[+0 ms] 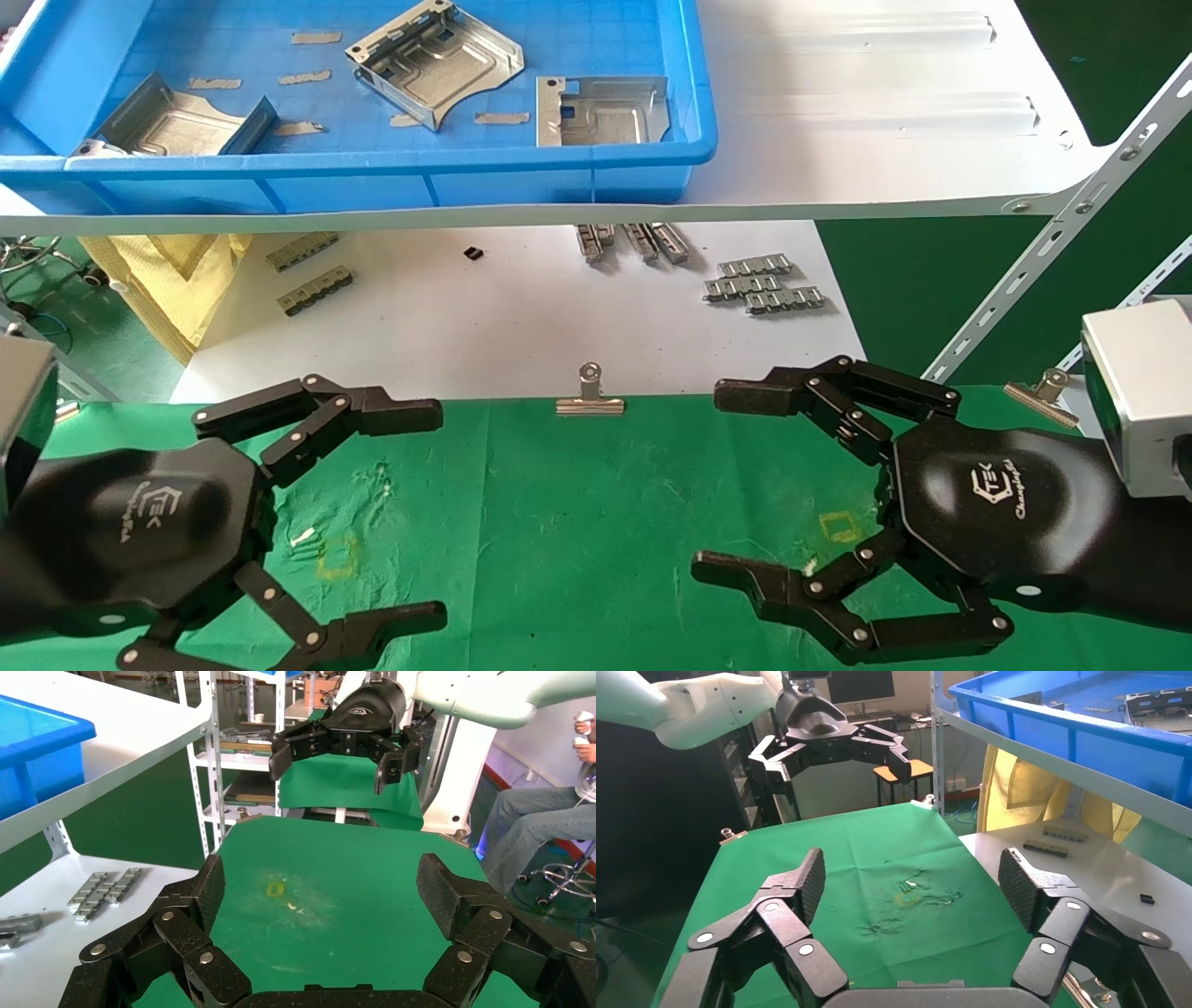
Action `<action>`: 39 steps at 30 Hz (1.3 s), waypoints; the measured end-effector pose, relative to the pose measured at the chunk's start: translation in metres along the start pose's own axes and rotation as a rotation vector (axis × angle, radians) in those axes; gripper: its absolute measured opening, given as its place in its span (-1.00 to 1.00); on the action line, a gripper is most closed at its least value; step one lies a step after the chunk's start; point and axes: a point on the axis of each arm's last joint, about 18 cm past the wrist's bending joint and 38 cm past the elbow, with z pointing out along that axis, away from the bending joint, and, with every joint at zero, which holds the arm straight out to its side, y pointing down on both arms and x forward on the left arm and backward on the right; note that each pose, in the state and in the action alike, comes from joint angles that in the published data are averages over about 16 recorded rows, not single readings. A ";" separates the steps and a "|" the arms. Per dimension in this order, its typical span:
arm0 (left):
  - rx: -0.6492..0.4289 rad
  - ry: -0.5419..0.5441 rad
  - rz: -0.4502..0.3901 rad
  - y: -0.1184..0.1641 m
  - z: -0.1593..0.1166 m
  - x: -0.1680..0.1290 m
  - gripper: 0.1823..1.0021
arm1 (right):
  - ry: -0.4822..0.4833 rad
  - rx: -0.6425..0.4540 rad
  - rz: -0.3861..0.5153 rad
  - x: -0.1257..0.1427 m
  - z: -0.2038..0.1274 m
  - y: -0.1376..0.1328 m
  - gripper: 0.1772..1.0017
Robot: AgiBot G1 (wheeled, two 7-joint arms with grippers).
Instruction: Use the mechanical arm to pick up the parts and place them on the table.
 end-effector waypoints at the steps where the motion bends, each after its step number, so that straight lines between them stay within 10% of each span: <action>1: 0.000 0.000 0.000 0.000 0.000 0.000 1.00 | 0.000 0.000 0.000 0.000 0.000 0.000 0.85; 39: 0.000 0.000 0.000 0.000 0.000 0.000 1.00 | 0.000 0.000 0.000 0.000 0.000 0.000 -0.82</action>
